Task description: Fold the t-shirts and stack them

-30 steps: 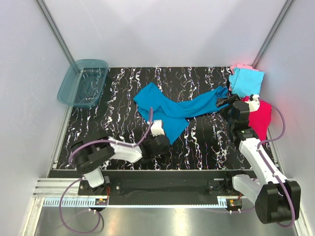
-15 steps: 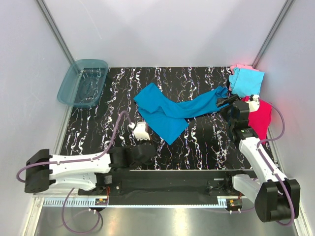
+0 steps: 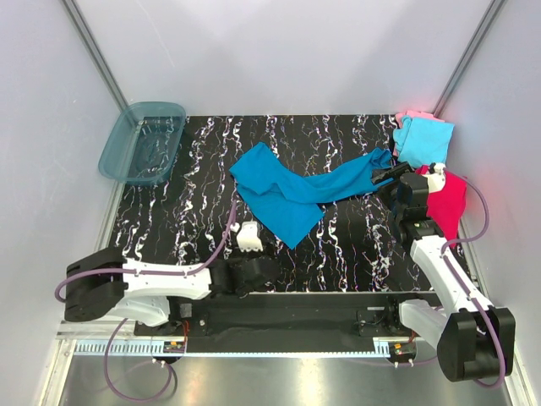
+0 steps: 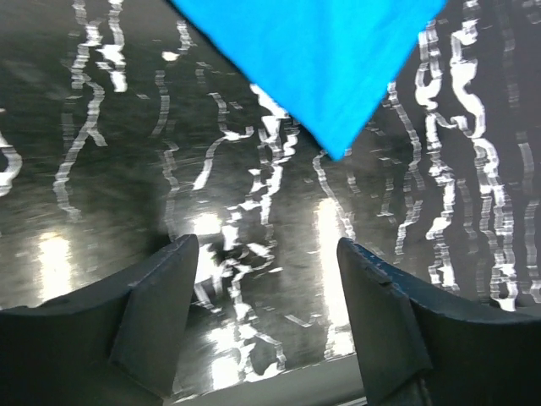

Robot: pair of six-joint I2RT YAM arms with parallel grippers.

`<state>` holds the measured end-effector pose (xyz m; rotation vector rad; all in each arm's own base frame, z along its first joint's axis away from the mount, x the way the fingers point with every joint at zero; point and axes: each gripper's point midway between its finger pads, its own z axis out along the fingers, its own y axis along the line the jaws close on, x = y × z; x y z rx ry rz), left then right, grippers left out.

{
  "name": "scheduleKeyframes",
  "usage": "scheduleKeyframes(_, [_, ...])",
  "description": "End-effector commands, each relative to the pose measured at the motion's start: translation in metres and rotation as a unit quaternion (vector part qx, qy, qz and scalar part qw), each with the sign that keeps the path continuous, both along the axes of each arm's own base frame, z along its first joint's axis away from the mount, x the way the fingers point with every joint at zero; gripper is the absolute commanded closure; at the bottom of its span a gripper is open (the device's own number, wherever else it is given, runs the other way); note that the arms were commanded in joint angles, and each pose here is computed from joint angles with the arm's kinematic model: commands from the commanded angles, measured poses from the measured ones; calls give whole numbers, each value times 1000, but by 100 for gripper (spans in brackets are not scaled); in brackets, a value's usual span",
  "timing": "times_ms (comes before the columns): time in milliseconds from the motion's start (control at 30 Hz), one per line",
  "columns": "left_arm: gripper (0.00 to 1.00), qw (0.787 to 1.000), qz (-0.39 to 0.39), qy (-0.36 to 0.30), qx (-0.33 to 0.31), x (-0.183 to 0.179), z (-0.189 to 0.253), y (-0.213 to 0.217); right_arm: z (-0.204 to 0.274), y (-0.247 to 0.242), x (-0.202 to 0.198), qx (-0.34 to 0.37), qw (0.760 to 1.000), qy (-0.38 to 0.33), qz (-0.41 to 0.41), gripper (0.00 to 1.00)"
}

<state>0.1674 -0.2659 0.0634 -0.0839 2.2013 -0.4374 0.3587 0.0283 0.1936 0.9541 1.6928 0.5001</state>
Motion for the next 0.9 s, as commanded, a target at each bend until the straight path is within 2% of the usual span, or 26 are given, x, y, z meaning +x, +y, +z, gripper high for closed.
scheduleKeyframes(0, [27, 996, -7, -20, -81, 7, 11, -29, 17, -3, 1, -4, 1000, -25, -5, 28])
scheduleKeyframes(200, [30, 992, -24, 1, -122, 9, -12, -53, 13, -2, 2, 1, 1000, -20, -2, 28])
scheduleKeyframes(233, [30, 989, -26, -1, -147, 10, -8, -62, 13, -2, 2, 1, 1000, -21, -3, 28])
scheduleKeyframes(533, [35, 971, 7, 54, -235, 17, -47, -76, 13, -5, 0, 2, 1000, -24, -7, 28])
scheduleKeyframes(867, [40, 979, 62, 63, -185, 37, -72, -59, 16, -6, 0, 11, 999, -29, -6, 28])
